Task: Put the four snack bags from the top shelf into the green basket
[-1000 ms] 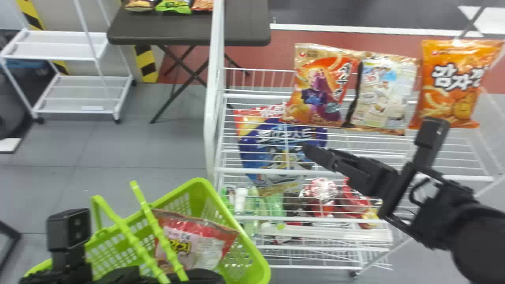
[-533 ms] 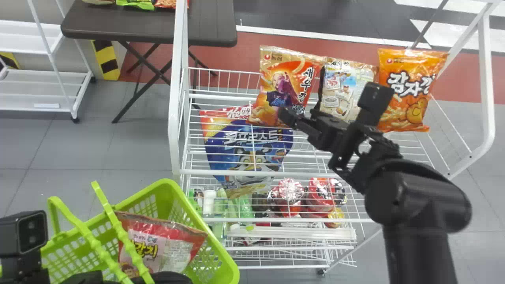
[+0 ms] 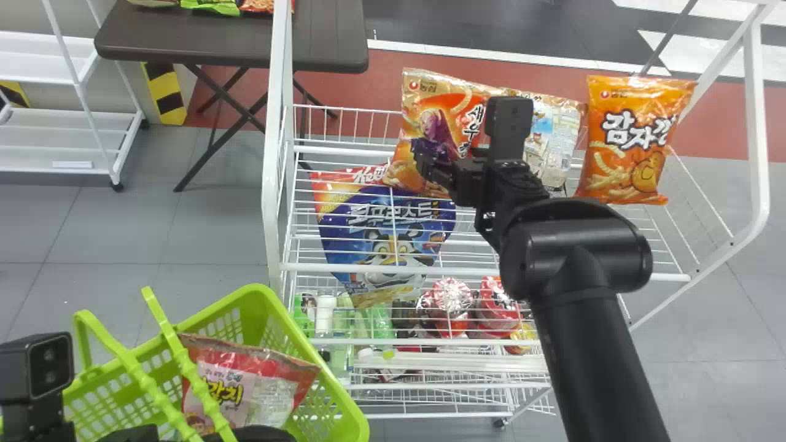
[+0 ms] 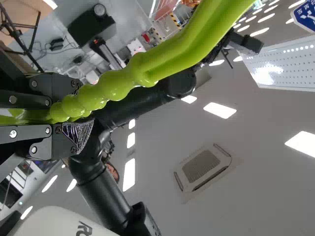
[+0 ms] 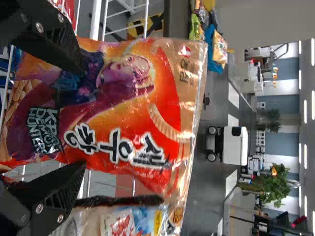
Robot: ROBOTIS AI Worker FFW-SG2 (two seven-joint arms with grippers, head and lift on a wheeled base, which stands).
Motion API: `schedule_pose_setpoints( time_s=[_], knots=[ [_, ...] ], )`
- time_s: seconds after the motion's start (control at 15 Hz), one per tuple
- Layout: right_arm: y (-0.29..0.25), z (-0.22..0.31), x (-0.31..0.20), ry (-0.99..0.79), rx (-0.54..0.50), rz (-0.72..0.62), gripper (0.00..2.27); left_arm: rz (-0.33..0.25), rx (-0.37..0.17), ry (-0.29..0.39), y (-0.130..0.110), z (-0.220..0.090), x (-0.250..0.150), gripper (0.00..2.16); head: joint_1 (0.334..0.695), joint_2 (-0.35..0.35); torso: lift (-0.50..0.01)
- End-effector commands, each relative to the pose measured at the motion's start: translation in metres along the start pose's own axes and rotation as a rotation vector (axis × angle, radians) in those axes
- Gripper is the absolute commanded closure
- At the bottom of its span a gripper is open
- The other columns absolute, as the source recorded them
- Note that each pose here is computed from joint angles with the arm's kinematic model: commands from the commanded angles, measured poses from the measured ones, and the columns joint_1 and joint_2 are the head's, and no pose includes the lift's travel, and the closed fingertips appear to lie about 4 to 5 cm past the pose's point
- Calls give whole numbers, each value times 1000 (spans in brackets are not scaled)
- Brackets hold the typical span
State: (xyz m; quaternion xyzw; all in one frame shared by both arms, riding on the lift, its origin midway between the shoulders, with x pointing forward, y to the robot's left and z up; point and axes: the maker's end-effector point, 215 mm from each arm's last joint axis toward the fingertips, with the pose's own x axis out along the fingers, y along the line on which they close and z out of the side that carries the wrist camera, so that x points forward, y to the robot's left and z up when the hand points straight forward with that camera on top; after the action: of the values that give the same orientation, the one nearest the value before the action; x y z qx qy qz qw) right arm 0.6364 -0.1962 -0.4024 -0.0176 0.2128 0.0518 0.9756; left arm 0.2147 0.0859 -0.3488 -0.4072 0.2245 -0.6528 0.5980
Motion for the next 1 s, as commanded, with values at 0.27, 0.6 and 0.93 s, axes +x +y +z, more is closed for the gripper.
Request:
schedule_pose_setpoints(
  time_s=[0.27,0.6,0.93],
  knots=[
    [14,-11,5,25,17,25,2256,-1,-7,-5,-1,-2,-5,2148,695,-126,0],
    [23,1,-24,-57,65,65,2256,2,-6,-3,-1,-1,-7,2148,695,-120,0],
    [57,0,-132,-69,173,171,2256,7,7,-5,1,5,-9,2148,695,-101,0]
  ],
)
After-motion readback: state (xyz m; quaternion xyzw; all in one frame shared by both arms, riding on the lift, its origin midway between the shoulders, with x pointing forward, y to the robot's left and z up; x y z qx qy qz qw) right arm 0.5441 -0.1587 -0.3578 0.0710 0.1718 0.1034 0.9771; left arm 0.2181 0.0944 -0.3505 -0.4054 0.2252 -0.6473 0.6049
